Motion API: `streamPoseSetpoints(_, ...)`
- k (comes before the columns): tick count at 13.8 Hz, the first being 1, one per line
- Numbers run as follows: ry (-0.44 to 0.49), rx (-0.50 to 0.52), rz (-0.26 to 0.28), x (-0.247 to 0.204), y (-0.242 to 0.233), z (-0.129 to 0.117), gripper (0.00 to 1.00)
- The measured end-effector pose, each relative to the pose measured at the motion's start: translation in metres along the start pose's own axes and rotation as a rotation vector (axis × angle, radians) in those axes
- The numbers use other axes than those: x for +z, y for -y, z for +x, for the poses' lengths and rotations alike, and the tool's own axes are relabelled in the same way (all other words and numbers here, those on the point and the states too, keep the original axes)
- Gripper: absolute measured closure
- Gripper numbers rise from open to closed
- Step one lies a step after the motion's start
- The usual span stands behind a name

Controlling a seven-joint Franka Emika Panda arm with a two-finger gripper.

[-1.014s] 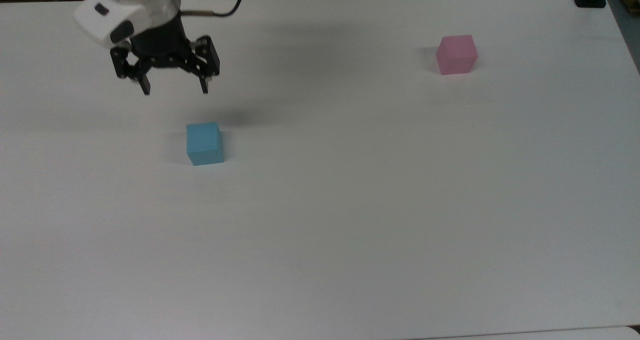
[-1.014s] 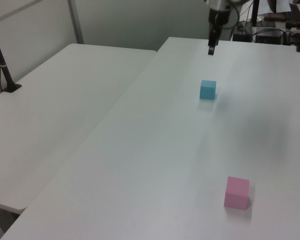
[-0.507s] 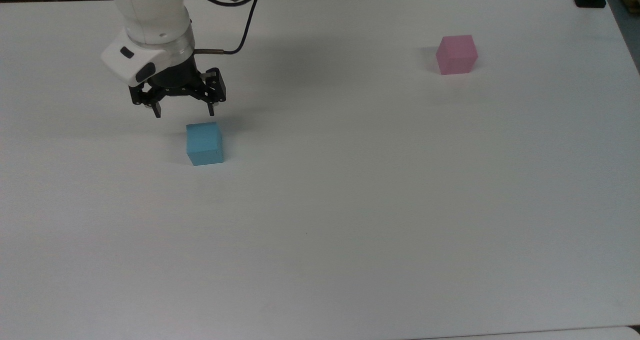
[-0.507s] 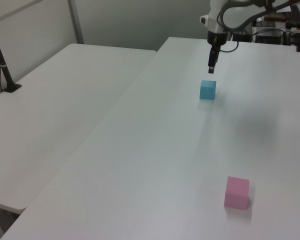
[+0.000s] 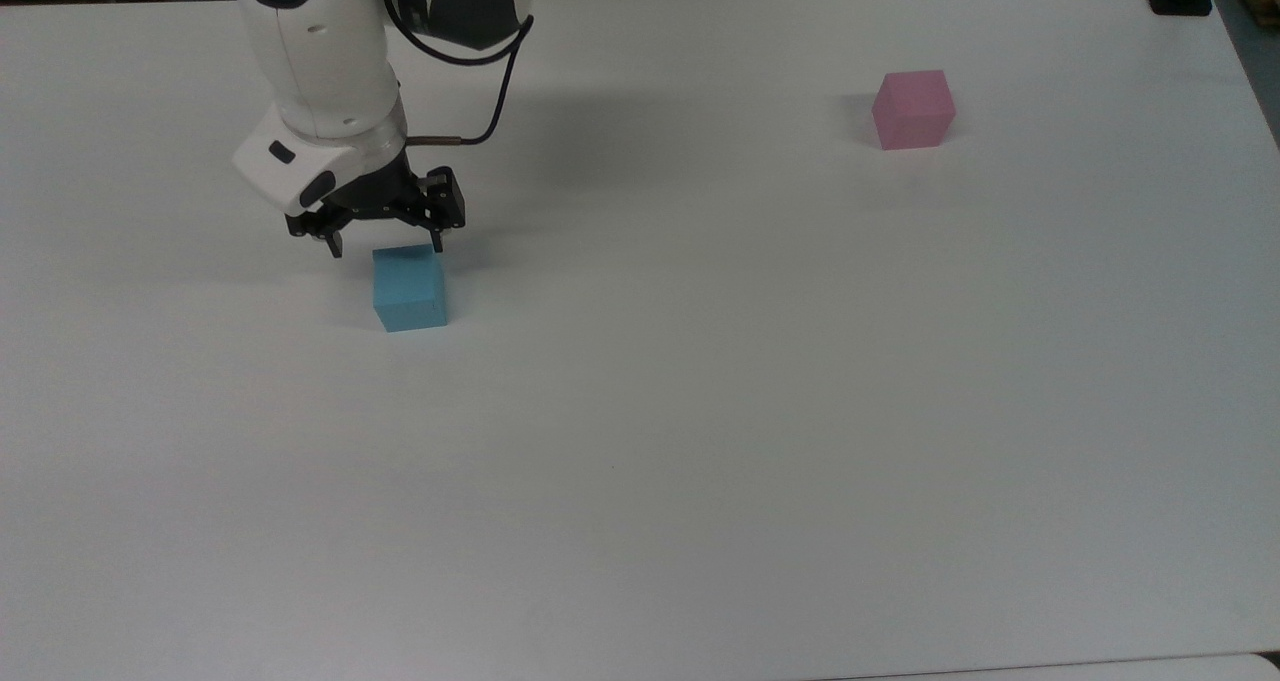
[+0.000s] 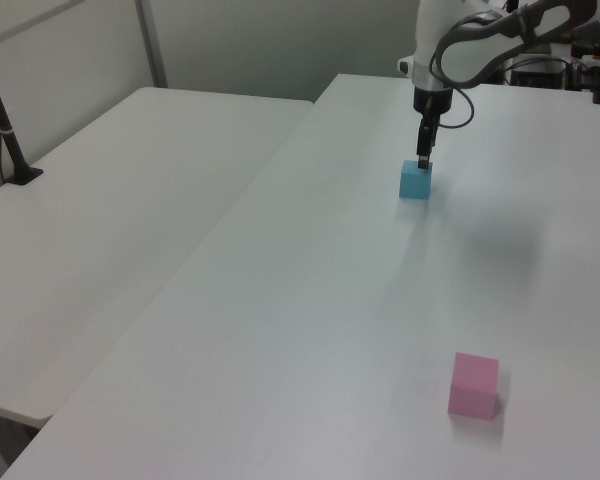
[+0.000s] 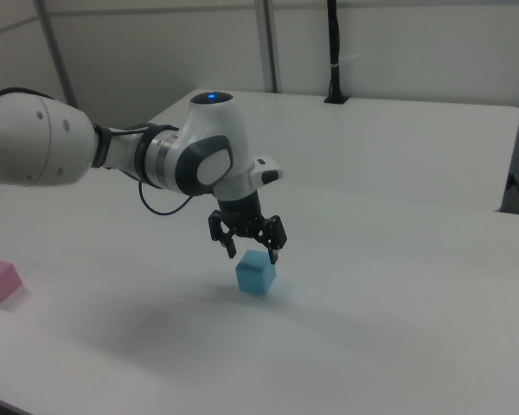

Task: Put blue cube on pink cube
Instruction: 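Close the gripper around the light-blue cube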

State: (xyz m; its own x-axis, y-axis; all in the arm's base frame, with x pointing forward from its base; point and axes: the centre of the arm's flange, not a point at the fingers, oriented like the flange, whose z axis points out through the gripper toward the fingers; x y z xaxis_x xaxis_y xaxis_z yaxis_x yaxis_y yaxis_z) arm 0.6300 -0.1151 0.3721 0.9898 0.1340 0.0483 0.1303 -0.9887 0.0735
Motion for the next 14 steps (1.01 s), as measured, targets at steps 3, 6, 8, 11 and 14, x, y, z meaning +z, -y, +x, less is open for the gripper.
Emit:
streamPoseSetpoints(3,0.010,-0.004,0.000,0.022,0.003,0.003,0.00)
streamPoseSetpoints(6,0.030,-0.023,0.005,0.037,0.014,0.006,0.00)
streamPoseSetpoints(8,0.030,-0.025,0.005,0.038,0.019,0.008,0.08)
streamPoseSetpoints(11,0.021,0.028,0.001,0.034,0.018,0.010,0.37)
streamPoseSetpoints(14,-0.015,0.043,-0.007,0.012,0.017,0.015,0.42)
